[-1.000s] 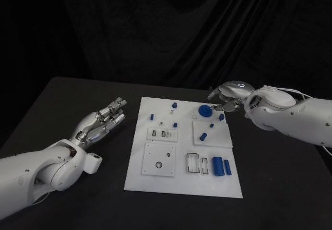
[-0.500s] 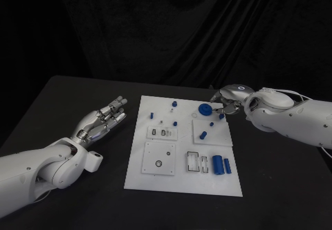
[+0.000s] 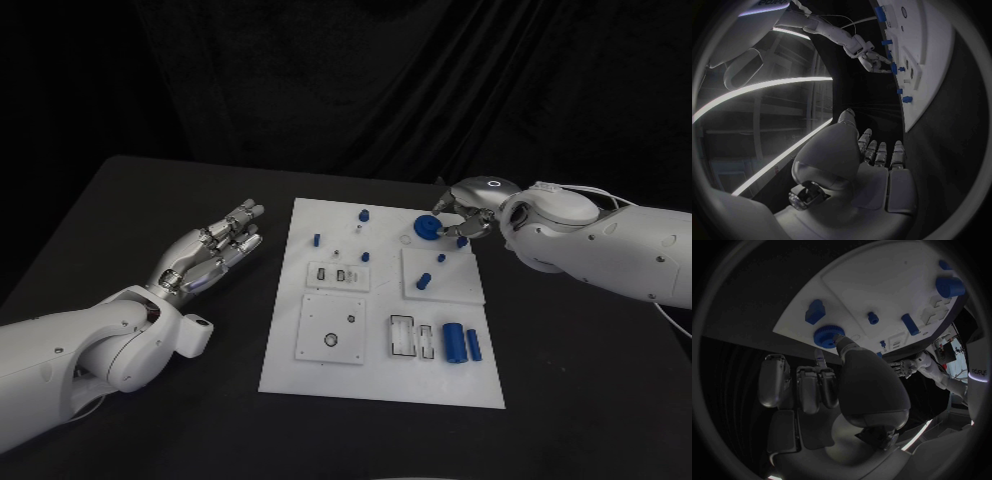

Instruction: Assemble the parts on the task board

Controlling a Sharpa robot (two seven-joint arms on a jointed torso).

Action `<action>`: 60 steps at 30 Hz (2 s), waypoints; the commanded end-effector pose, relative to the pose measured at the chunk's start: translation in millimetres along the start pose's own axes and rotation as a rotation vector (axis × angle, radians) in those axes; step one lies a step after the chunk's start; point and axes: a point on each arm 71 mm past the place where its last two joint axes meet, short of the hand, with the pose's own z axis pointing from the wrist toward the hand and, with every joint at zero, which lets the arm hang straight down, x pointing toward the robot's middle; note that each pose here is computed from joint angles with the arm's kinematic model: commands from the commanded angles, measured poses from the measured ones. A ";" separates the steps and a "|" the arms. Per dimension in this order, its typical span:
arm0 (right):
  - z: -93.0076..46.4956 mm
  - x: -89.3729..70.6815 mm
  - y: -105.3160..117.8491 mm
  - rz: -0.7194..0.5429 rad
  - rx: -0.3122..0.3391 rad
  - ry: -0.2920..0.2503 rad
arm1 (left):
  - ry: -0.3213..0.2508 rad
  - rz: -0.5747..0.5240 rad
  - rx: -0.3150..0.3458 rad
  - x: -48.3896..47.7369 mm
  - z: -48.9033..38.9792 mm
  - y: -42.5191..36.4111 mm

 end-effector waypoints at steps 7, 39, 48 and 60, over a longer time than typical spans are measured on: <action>3.3 2.3 2.4 -0.004 0.006 0.017 | 0.009 -0.011 0.236 0.8 -0.5 -17.1; 15.8 14.9 11.3 -0.009 -0.024 0.049 | 0.013 -0.013 0.231 0.9 0.9 -15.9; 10.9 5.7 21.3 0.007 -0.082 -0.047 | 0.012 -0.014 0.230 0.4 -0.2 -16.3; 12.0 -31.8 45.8 0.010 -0.176 -0.191 | 0.010 -0.012 0.230 -0.3 -1.0 -16.5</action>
